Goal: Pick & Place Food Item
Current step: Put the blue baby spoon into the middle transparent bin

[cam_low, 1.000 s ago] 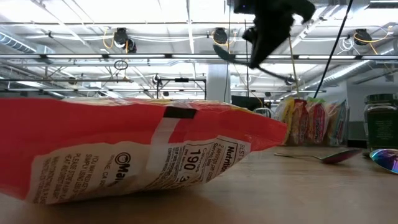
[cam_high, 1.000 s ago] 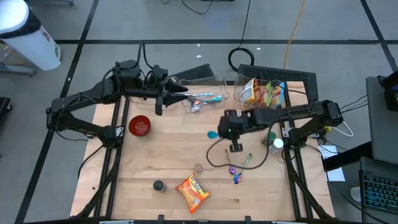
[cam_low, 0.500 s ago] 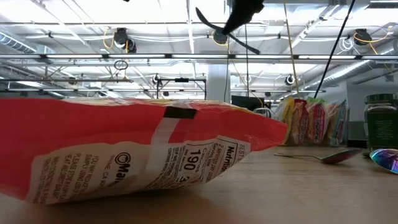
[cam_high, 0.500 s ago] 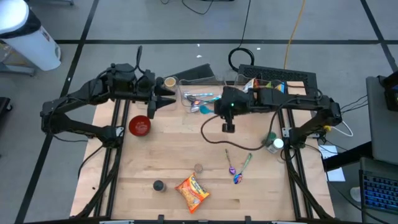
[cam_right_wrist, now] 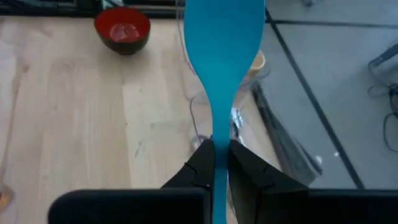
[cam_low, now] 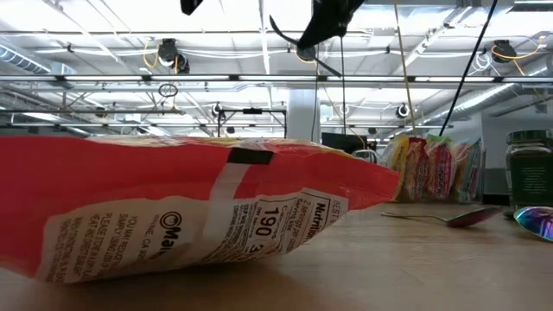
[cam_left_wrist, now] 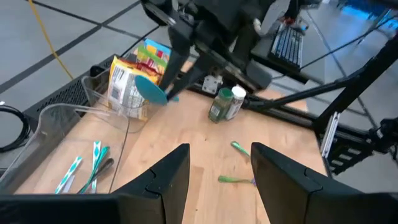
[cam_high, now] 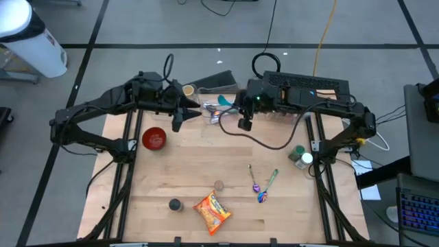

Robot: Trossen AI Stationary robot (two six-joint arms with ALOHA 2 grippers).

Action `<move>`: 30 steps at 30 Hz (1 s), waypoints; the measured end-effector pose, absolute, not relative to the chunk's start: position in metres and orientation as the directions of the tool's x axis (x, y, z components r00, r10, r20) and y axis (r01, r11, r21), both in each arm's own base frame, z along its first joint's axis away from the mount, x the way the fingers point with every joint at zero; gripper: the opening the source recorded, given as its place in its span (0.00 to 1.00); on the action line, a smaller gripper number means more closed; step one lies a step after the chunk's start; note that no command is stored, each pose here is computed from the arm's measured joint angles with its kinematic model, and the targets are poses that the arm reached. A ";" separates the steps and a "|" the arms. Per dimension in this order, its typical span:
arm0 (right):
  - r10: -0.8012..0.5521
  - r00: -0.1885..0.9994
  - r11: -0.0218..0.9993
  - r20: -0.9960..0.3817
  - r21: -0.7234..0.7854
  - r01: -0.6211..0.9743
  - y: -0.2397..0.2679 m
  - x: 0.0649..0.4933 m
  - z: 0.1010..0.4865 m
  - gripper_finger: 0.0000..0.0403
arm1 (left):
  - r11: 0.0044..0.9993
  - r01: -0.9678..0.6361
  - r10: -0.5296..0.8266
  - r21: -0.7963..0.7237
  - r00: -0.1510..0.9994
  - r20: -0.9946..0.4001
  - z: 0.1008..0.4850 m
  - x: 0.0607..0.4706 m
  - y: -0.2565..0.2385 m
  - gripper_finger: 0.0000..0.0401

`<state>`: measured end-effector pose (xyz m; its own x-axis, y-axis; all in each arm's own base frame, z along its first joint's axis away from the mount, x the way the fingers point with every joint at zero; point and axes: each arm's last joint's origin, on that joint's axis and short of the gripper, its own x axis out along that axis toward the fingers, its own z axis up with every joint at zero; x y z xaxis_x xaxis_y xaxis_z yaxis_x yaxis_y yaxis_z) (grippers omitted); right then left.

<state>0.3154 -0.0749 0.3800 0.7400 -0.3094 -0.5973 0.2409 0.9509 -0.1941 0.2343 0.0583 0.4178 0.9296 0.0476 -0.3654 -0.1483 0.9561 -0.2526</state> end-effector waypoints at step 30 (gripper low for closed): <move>-0.233 0.575 0.965 -0.784 -0.261 0.035 -0.190 0.375 0.303 0.03 | 0.961 -0.167 0.073 -0.221 0.922 -0.381 0.415 0.237 0.062 0.44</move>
<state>0.3751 -0.1900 0.3025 0.5752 -0.2332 -0.7841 0.0346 0.9646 -0.2615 0.2368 0.0620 0.4146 0.9215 0.0725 -0.3815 -0.1671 0.9609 -0.2210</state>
